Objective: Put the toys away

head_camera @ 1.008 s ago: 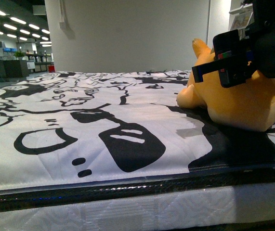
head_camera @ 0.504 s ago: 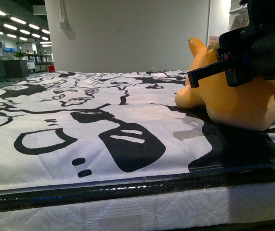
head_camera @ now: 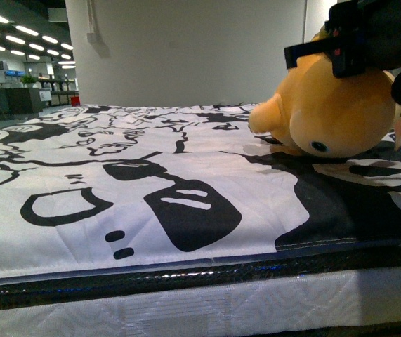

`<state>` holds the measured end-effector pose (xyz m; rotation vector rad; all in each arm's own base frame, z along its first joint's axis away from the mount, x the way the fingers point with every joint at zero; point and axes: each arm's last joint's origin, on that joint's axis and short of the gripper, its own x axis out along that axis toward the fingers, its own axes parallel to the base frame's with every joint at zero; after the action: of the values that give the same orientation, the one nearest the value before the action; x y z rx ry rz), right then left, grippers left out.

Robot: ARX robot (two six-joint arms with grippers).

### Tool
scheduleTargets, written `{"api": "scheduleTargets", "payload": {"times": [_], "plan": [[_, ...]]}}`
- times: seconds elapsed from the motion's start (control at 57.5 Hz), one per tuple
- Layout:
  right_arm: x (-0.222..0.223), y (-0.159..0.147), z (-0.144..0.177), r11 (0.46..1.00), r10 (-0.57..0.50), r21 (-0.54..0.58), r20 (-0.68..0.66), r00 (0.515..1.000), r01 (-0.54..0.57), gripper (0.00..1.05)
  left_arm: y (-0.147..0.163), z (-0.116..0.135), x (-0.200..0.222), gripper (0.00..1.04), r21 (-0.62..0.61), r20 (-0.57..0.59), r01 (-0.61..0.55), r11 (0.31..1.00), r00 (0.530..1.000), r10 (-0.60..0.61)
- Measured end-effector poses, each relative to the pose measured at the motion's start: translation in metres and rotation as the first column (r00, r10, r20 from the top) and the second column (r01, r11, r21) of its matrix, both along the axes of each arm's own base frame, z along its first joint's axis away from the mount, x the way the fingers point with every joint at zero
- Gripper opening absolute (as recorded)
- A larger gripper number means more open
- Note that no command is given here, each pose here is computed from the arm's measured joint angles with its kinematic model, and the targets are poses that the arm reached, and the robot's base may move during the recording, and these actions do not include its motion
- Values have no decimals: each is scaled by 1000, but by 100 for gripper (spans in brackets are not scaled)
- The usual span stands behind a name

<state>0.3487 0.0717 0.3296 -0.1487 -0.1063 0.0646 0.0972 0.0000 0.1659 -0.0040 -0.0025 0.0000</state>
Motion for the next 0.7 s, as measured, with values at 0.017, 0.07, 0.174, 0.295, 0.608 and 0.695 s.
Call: {"api": "scheduleTargets", "payload": {"times": [0.017,0.07,0.174,0.295,0.608,0.695], "plan": [[0,-2,1,1000,6,5,1,1000,-6,6,0,0,0,98,0,0,0,1000,1000,0],[0,-9,3,1000,18,15,1,1000,-18,6,0,0,0,98,0,0,0,1000,1000,0],[-1,-21,8,998,51,32,15,999,-51,6,0,0,0,98,0,0,0,1000,1000,0],[-8,-45,20,997,64,47,51,997,-66,6,0,0,0,98,0,0,0,1000,1000,0],[-36,-114,28,984,88,146,96,991,-102,6,0,0,0,98,0,0,0,1000,1000,0],[-47,-125,30,979,94,173,112,989,-112,6,0,0,0,98,0,0,0,1000,1000,0]]}}
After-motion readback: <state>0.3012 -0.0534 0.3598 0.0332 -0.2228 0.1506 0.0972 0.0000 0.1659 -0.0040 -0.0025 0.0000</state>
